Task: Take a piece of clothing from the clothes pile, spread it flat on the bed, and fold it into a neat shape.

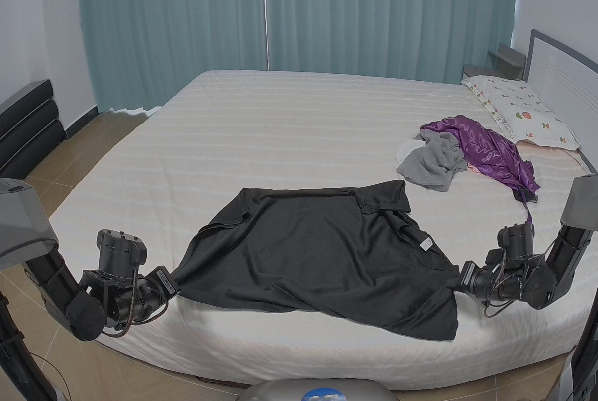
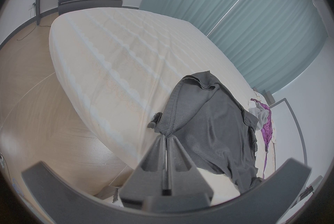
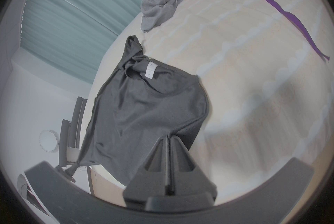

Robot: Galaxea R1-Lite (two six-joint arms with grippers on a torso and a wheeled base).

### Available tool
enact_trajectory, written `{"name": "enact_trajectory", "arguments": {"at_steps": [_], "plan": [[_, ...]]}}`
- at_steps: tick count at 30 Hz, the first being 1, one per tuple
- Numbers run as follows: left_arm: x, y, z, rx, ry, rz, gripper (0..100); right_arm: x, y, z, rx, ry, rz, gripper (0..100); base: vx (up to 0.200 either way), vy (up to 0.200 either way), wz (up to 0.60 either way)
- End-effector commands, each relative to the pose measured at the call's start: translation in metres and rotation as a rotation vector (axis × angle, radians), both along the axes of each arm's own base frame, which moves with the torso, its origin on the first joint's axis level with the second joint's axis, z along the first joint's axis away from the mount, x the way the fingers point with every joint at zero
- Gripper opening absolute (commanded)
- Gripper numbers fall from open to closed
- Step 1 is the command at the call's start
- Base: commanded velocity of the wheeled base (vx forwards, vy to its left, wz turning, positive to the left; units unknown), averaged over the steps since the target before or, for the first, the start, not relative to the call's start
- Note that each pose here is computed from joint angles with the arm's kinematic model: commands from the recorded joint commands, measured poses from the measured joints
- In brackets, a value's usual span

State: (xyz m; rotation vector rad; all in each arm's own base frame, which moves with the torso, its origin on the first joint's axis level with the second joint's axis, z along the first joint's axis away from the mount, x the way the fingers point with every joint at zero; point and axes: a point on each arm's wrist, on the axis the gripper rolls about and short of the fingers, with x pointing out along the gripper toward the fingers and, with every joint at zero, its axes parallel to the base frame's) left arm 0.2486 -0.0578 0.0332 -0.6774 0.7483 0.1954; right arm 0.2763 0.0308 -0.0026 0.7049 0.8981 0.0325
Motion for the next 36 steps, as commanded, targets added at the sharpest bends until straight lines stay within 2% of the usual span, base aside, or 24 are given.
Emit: {"name": "enact_trajectory", "arguments": {"at_steps": [1, 9, 28, 36], "plan": [[0.002, 0.001, -0.001, 0.000, 0.000, 0.005, 0, 0.012, 0.001, 0.019, 0.025, -0.083, -0.017, 0, 0.000, 0.000, 0.00], [0.003, 0.001, -0.001, -0.001, 0.000, 0.006, 0, 0.046, 0.004, 0.029, 0.039, -0.180, -0.024, 0, 0.000, 0.000, 0.00], [0.003, 0.000, -0.001, -0.005, 0.000, 0.005, 0, 0.116, 0.011, 0.002, 0.034, -0.218, -0.029, 0, 0.000, 0.000, 0.00], [0.003, 0.000, -0.001, -0.007, 0.001, 0.004, 0, 0.130, 0.014, -0.017, -0.012, -0.226, -0.069, 0, 0.000, 0.000, 0.00]]}}
